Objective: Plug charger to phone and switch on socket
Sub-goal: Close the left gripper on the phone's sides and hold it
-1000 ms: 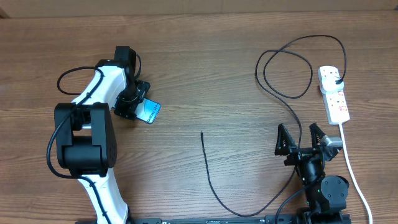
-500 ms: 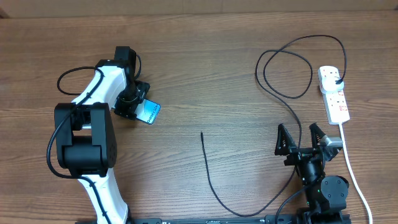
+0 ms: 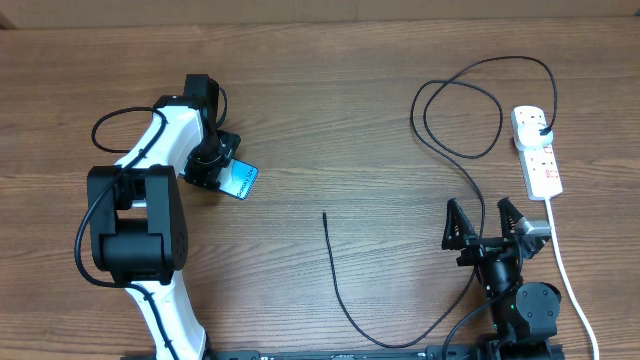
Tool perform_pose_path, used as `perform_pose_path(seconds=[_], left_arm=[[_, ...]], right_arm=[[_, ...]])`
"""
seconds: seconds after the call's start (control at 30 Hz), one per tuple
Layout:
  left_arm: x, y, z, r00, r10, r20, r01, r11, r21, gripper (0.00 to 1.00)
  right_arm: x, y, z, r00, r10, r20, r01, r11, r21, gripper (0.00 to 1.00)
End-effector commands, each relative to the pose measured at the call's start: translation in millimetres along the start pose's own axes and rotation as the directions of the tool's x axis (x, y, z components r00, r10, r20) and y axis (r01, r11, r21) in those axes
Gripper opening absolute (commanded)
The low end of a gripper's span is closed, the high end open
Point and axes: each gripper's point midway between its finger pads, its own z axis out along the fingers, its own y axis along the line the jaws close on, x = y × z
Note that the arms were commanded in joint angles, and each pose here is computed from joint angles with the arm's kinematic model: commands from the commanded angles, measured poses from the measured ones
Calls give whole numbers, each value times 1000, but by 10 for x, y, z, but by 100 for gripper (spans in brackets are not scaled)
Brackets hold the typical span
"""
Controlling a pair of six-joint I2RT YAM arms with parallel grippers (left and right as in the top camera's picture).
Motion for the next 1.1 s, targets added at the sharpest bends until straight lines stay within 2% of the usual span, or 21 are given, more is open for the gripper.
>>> perform_pose_path(seconds=[0.0, 0.3, 0.4, 0.47, 0.53, 1.07], left_arm=[[76, 78, 115, 999, -22, -39, 21, 999, -23, 74], [77, 79, 115, 999, -22, -39, 21, 999, -24, 57], [77, 78, 115, 999, -22, -39, 21, 1000, -23, 39], [76, 78, 115, 999, -22, -39, 21, 1000, -23, 18], [77, 80, 115, 999, -22, -39, 21, 999, -24, 5], [68, 55, 81, 999, -14, -36, 14, 1000, -14, 4]], right_arm=[[13, -11, 1, 1000, 0, 6, 0, 1000, 4, 100], [13, -11, 1, 1000, 0, 6, 0, 1000, 4, 100], [13, -11, 1, 1000, 0, 6, 0, 1000, 4, 100], [13, -11, 1, 1000, 0, 6, 0, 1000, 4, 100], [13, -11, 1, 1000, 0, 6, 0, 1000, 4, 100], [13, -11, 1, 1000, 0, 6, 0, 1000, 4, 100]])
